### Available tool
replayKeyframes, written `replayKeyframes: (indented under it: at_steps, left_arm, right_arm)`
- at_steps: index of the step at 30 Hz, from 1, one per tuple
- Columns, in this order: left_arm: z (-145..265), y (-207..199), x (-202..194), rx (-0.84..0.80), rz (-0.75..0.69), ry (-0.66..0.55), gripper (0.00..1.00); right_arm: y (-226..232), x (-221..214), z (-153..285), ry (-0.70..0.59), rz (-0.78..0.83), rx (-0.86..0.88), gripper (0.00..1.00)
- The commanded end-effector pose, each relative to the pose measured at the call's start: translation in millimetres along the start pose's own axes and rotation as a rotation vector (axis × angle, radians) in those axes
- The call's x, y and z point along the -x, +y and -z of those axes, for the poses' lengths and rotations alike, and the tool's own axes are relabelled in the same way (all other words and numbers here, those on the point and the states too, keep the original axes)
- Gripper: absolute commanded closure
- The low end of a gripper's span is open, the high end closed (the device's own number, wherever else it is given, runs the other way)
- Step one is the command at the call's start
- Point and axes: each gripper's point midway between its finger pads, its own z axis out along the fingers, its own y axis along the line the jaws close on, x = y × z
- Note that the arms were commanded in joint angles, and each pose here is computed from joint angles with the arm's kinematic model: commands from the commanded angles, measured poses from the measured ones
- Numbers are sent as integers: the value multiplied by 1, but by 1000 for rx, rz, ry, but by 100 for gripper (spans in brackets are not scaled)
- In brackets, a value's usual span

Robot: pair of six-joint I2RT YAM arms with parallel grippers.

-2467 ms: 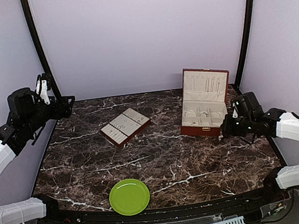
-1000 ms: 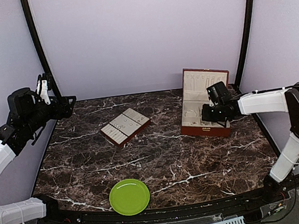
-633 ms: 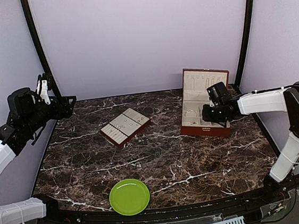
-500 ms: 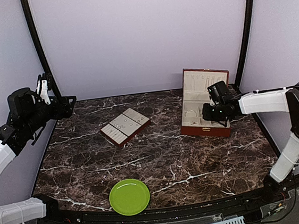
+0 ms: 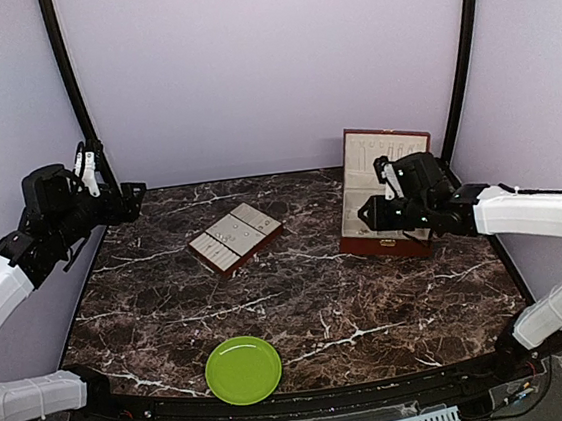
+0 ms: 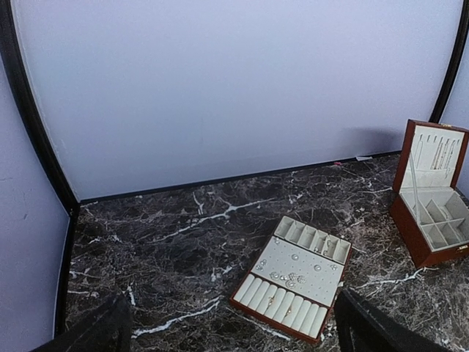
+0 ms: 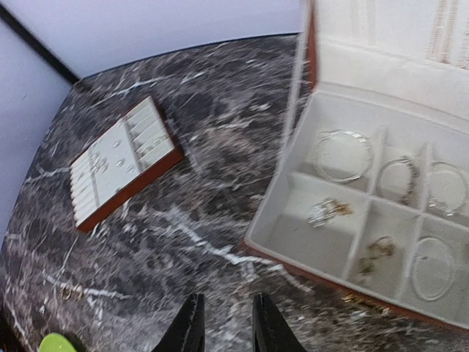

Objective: Organize the mixed jewelry
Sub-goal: Place the bangle in the larger divider.

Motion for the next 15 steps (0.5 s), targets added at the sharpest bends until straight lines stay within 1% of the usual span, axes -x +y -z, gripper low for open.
replayKeyframes:
  at_steps: [1, 3, 6, 11, 15]
  left_arm:
    - [-5, 4, -4, 29, -23, 2, 1]
    - [-7, 8, -7, 47, -25, 13, 1]
    - [-9, 10, -9, 60, -30, 15, 1]
    - [-11, 12, -12, 72, -36, 25, 1]
    - [-11, 10, -11, 64, -34, 23, 1]
  right_arm:
    - [54, -27, 3, 38, 61, 146, 77]
    - [75, -37, 1, 59, 69, 201, 76]
    - [93, -48, -11, 97, 93, 224, 77]
    - [107, -55, -50, 162, 156, 177, 77]
    - [119, -50, -74, 187, 204, 159, 77]
